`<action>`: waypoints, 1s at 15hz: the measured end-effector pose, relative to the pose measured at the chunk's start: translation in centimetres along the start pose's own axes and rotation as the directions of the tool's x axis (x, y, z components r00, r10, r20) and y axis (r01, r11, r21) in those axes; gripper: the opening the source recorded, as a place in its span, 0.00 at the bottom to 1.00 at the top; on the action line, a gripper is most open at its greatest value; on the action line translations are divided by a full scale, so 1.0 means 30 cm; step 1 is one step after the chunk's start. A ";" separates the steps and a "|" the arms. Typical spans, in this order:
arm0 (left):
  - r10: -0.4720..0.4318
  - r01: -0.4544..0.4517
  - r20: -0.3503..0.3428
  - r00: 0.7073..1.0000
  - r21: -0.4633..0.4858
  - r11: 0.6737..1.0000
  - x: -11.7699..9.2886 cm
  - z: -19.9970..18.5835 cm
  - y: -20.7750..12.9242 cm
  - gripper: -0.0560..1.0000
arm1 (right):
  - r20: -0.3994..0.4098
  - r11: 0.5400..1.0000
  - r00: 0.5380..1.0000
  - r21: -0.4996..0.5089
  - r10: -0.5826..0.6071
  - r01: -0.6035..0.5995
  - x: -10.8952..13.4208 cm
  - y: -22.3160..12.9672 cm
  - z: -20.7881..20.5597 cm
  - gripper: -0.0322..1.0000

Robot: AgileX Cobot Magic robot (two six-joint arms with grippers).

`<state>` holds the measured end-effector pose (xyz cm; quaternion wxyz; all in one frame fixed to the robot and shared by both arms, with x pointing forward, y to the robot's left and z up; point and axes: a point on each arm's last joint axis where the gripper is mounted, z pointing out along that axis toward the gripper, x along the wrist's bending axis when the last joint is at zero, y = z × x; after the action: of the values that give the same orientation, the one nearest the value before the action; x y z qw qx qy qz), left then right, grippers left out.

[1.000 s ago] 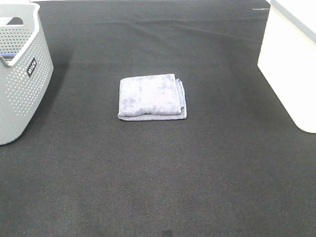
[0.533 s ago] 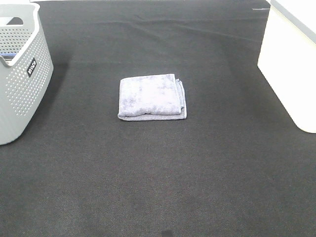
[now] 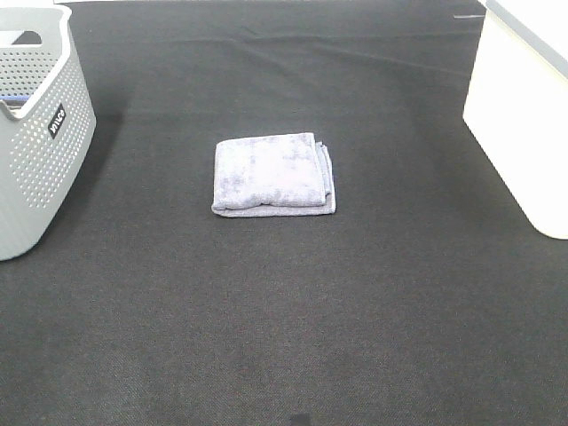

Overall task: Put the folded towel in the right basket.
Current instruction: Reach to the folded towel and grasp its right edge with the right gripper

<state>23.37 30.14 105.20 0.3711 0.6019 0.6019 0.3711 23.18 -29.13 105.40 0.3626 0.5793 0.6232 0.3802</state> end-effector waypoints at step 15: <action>0.000 0.000 0.000 1.000 0.000 1.000 0.000 0.000 0.000 0.98 | 0.000 1.000 1.000 0.000 0.000 0.000 0.000 0.000 0.000 0.73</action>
<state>23.37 30.14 105.20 0.3711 0.6019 0.6019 0.3711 23.18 -29.13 105.40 0.3626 0.5793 0.6232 0.3802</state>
